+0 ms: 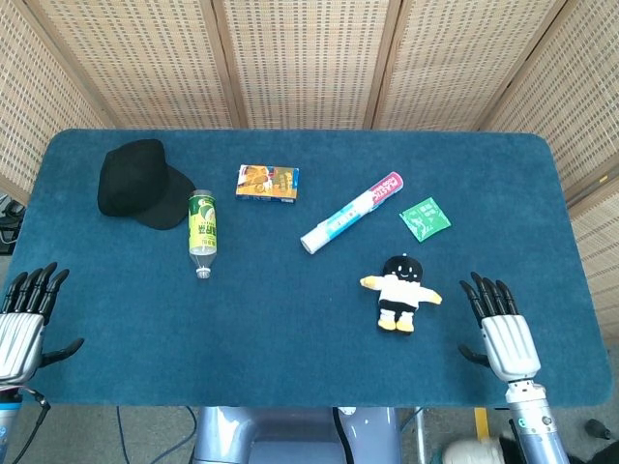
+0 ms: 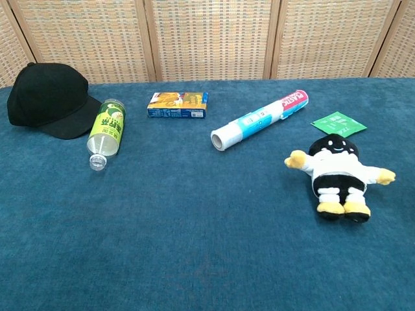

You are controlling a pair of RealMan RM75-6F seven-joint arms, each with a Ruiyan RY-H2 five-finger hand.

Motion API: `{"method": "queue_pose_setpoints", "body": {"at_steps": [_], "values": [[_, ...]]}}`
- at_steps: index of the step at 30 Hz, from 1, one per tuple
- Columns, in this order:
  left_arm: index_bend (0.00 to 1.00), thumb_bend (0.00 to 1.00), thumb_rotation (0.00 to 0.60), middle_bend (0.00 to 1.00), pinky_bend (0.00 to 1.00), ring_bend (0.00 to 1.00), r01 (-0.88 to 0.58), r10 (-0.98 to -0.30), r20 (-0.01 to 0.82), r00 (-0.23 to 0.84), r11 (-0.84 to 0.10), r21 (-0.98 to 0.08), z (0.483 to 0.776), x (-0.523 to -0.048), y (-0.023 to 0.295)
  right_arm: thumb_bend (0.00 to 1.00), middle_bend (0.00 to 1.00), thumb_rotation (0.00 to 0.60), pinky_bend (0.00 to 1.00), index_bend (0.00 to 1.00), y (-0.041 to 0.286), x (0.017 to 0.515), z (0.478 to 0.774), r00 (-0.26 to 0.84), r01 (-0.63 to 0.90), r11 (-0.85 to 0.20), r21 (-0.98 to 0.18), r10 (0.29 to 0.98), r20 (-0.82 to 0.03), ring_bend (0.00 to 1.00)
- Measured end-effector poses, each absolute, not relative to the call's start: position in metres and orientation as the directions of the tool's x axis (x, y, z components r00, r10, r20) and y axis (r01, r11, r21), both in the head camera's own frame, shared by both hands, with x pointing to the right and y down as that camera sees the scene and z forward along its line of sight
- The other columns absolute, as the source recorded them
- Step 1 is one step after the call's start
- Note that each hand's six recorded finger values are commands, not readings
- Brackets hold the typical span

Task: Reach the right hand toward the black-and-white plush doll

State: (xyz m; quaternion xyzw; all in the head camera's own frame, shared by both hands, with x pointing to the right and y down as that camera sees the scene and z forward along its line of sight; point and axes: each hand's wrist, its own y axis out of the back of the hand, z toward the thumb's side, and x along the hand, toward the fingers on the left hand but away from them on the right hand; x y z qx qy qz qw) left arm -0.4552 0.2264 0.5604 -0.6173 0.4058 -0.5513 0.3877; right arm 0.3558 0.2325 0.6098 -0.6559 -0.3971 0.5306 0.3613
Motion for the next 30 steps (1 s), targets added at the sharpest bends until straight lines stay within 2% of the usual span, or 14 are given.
{"method": "queue_pose_setpoints", "body": {"at_steps": [7, 14, 18, 30], "values": [[0.00, 0.07, 0.600, 0.00, 0.00, 0.00, -0.073, -0.929, 0.367, 0.059, -0.370, -0.926, 0.559, -0.456, 0.227, 0.20, 0.00, 0.600, 0.02, 0.07, 0.232, 0.355, 0.612, 0.118, 0.134, -0.425, -0.895, 0.904, -0.411, 0.00], [0.00, 0.07, 0.600, 0.00, 0.00, 0.00, -0.074, -0.930, 0.363, 0.057, -0.366, -0.928, 0.557, -0.457, 0.227, 0.20, 0.00, 0.600, 0.04, 0.23, 0.225, 0.350, 0.620, 0.123, 0.145, -0.430, -0.891, 0.902, -0.415, 0.00], [0.00, 0.07, 0.600, 0.00, 0.00, 0.00, -0.078, -0.931, 0.361, 0.056, -0.364, -0.928, 0.556, -0.457, 0.227, 0.24, 0.00, 0.600, 0.06, 0.30, 0.215, 0.345, 0.631, 0.113, 0.155, -0.440, -0.885, 0.897, -0.426, 0.00], [0.00, 0.07, 0.600, 0.00, 0.00, 0.00, -0.081, -0.931, 0.361, 0.058, -0.364, -0.928, 0.556, -0.457, 0.227, 0.33, 0.05, 0.600, 0.11, 0.38, 0.201, 0.340, 0.676, 0.062, 0.167, -0.490, -0.856, 0.871, -0.487, 0.00]]}}
